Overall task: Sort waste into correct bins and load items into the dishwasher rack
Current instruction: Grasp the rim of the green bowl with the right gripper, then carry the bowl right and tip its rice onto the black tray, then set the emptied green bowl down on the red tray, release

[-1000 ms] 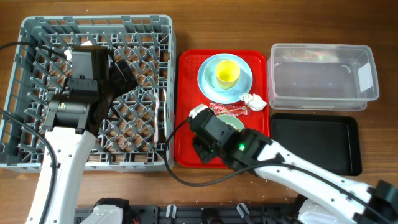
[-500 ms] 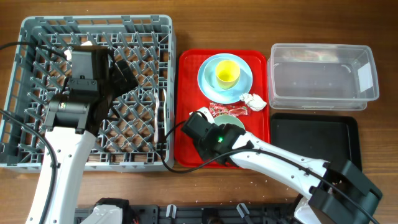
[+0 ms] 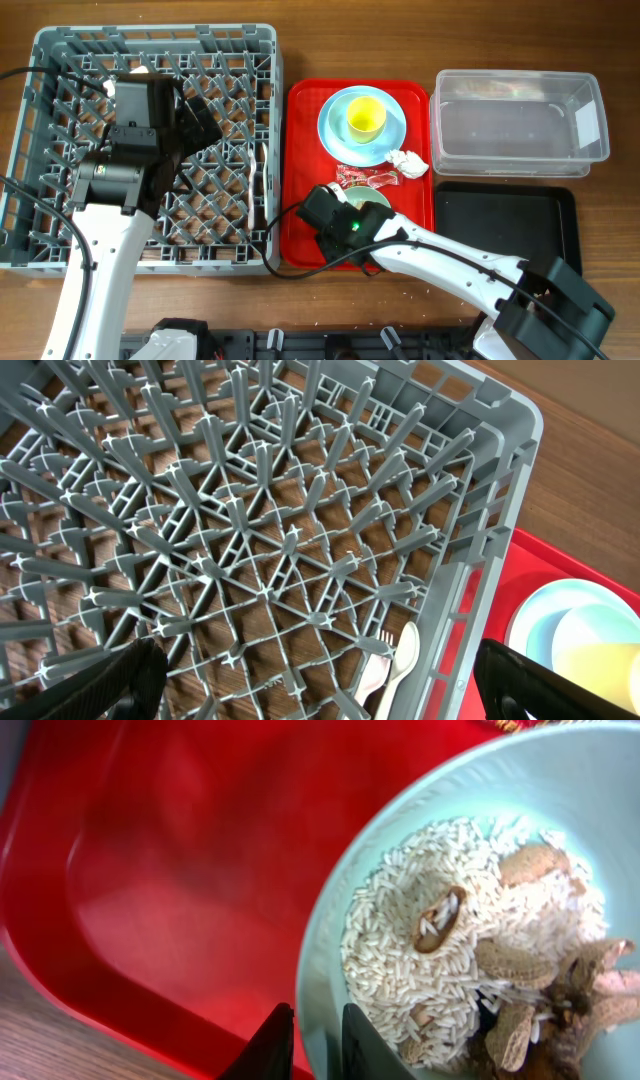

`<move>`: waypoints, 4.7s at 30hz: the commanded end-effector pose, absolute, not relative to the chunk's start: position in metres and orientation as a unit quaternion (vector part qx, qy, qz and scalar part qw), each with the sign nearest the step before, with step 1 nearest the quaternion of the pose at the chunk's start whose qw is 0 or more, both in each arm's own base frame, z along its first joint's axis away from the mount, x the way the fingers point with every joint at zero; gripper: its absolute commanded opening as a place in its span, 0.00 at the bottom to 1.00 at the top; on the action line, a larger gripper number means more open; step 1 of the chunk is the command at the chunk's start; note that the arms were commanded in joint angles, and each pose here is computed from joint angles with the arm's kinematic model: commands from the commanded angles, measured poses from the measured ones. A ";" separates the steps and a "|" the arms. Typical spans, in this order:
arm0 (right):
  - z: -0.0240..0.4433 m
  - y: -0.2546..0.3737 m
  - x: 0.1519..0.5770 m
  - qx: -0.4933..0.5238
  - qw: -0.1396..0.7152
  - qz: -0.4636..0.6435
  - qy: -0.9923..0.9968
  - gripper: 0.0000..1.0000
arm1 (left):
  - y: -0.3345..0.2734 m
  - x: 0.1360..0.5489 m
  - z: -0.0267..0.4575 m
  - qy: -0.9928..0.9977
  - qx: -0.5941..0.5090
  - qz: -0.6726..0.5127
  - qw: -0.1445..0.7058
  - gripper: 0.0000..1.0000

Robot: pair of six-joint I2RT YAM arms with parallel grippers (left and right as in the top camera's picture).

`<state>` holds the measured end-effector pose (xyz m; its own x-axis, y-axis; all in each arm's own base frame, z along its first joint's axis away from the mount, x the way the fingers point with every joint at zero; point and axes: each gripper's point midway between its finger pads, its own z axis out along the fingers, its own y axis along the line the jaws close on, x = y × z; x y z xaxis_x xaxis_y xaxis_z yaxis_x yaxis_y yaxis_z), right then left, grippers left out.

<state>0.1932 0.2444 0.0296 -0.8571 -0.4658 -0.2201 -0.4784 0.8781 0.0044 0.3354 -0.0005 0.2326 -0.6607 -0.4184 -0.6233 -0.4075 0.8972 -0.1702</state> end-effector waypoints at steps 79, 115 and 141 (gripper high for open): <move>0.213 -0.031 0.240 0.309 0.303 0.658 0.616 0.04 | 0.001 0.337 0.240 0.907 -0.230 -0.013 0.353 1.00; 0.156 0.198 0.229 -0.007 0.157 0.200 0.967 0.04 | 0.001 0.337 0.240 0.907 -0.230 -0.013 0.353 1.00; 0.142 0.168 0.289 -0.140 0.230 0.054 0.961 0.30 | 0.001 0.337 0.240 0.907 -0.230 -0.013 0.353 1.00</move>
